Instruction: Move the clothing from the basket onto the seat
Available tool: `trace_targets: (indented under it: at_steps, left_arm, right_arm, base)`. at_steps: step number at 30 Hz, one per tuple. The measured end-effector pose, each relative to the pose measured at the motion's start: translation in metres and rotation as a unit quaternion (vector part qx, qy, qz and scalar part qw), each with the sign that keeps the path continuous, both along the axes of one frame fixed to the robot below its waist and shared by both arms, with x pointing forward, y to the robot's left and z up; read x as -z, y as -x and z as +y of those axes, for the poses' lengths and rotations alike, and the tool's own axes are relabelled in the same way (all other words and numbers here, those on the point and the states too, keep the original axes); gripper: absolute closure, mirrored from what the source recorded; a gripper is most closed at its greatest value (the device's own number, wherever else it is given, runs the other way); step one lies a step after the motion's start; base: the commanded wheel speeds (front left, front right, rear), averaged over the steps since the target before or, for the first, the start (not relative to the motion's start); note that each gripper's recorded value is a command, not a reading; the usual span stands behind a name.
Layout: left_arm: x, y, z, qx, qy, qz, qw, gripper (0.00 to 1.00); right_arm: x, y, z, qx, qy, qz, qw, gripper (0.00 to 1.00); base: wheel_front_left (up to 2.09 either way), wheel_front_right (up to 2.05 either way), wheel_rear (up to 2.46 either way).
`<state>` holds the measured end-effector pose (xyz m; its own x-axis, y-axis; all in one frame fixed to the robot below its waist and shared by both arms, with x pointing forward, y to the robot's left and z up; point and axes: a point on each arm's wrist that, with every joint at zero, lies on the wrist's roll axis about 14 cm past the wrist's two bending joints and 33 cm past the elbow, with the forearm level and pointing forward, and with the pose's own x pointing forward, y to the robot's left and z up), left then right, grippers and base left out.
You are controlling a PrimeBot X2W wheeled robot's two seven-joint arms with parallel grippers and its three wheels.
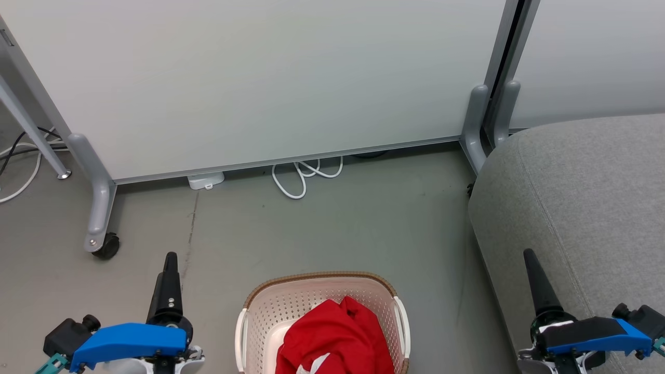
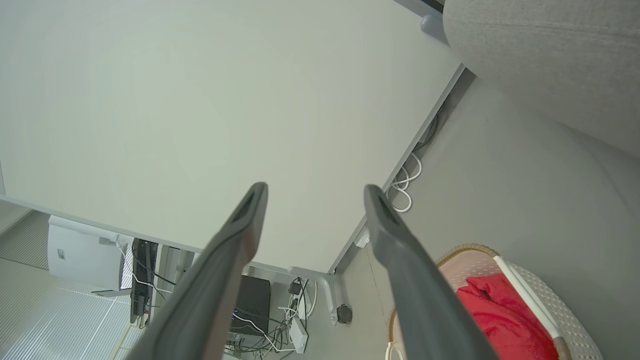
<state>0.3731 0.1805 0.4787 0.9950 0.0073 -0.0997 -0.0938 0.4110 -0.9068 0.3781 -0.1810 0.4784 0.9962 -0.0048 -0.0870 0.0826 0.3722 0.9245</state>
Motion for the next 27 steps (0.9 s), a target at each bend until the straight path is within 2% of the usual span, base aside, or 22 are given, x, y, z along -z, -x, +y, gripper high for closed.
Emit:
trace_targets:
  at_steps: [14, 27]
  left_arm:
    - [-0.009, -0.001, -0.009, 0.025, -0.151, -0.021, 0.988, 0.0]
    - [-0.016, -0.001, -0.016, 0.039, -0.246, -0.044, 0.967, 0.0]
  right_arm:
    - [-0.005, -0.002, 0.001, -0.012, 0.129, -0.012, 0.991, 0.0]
    - [-0.008, -0.003, 0.007, -0.027, 0.205, -0.02, 0.978, 0.0]
  base:
    - [0.0, 0.0, 0.0]
    - [0.0, 0.0, 0.0]
